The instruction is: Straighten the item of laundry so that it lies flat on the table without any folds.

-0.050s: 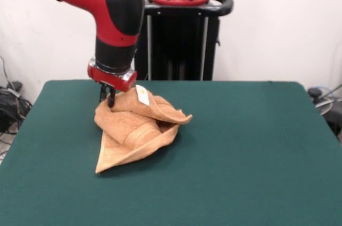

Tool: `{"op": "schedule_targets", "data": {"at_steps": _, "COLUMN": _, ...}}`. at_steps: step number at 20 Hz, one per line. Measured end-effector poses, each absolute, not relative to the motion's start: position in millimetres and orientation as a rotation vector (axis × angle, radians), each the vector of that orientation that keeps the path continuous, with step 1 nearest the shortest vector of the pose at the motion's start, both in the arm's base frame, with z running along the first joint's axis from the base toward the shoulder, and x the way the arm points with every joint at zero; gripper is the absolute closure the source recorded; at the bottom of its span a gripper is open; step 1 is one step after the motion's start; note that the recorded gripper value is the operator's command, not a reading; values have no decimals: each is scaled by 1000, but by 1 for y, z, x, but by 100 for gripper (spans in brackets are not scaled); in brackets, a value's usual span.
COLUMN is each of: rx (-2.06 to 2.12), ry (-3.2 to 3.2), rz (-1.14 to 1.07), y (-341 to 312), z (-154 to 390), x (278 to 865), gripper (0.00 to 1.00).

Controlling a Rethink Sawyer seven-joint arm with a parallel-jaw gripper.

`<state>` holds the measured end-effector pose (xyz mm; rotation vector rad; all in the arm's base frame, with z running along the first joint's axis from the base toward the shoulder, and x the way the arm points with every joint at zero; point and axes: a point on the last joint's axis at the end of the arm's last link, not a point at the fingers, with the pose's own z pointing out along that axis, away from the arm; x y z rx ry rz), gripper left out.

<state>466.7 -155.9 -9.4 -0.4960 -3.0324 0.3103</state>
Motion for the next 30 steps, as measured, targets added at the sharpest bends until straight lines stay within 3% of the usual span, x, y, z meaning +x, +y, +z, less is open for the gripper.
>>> {"op": "schedule_targets", "data": {"at_steps": 28, "rx": -206, "ry": -3099, "rz": 259, "y": -123, "z": 14, "x": 453, "gripper": 100}}
{"op": "schedule_targets", "data": {"at_steps": 29, "rx": -209, "ry": -3104, "rz": 258, "y": -122, "z": 21, "x": 452, "gripper": 0}}
{"op": "schedule_targets", "data": {"at_steps": 30, "rx": -209, "ry": -3104, "rz": 258, "y": -121, "z": 21, "x": 452, "gripper": 0}}
